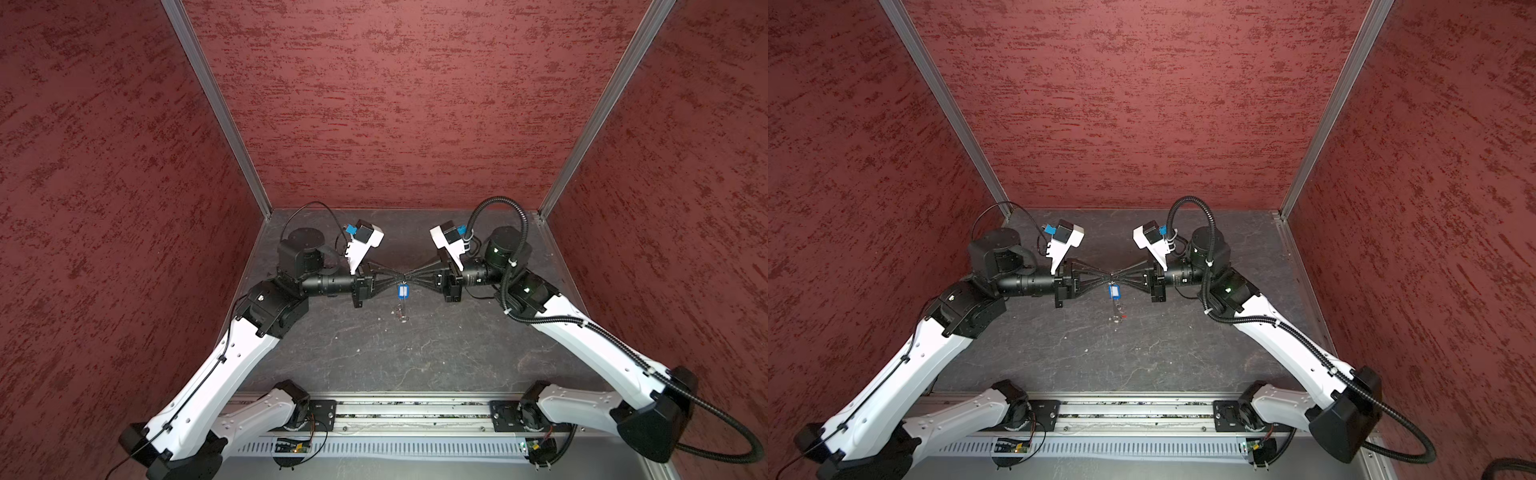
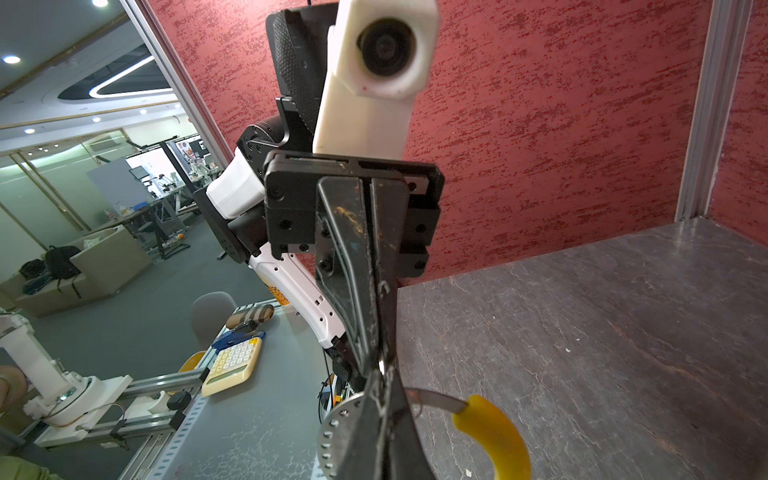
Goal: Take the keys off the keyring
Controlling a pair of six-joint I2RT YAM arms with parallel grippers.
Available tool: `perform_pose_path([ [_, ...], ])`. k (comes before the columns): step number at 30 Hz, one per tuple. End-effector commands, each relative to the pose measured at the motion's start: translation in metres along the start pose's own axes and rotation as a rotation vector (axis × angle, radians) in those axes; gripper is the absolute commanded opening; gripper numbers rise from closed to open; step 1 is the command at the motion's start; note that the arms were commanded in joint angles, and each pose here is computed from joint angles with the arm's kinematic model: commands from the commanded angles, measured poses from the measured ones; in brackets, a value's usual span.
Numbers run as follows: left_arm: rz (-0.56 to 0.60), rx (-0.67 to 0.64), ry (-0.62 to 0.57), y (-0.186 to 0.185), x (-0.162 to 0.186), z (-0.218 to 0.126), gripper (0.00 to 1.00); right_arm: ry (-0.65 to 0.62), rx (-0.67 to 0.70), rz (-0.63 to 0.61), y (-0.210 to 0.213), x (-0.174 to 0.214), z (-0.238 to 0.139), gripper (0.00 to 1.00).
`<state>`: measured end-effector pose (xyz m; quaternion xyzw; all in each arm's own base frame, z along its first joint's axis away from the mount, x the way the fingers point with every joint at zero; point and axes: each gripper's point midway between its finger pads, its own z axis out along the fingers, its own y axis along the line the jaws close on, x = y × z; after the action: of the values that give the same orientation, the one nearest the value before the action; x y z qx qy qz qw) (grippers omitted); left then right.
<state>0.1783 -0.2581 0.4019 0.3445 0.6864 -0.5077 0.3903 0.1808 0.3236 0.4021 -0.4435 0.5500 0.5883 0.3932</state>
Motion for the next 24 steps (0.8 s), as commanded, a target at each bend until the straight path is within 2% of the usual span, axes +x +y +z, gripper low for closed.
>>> perform_pose_path([
  [1,0.018,0.004,-0.015,-0.001,0.0,0.003,0.0,-0.045,-0.007,-0.064,0.009,-0.017,0.0,0.0],
  [5,0.046,-0.017,-0.056,-0.002,-0.008,-0.002,0.0,-0.064,0.043,-0.093,0.008,-0.019,-0.006,0.35],
  [8,0.072,-0.04,-0.091,-0.002,-0.012,-0.007,0.0,-0.085,0.081,-0.116,0.008,-0.019,-0.011,0.47],
  [11,0.095,-0.06,-0.129,-0.002,-0.016,-0.011,0.0,-0.112,0.12,-0.13,0.005,-0.013,-0.017,0.52],
  [15,0.109,-0.055,-0.171,-0.006,-0.021,-0.015,0.0,-0.083,0.146,-0.099,-0.007,0.003,-0.014,0.54],
  [24,0.111,-0.033,-0.195,-0.01,-0.025,-0.014,0.0,-0.044,0.085,-0.104,-0.006,0.011,0.006,0.56],
])
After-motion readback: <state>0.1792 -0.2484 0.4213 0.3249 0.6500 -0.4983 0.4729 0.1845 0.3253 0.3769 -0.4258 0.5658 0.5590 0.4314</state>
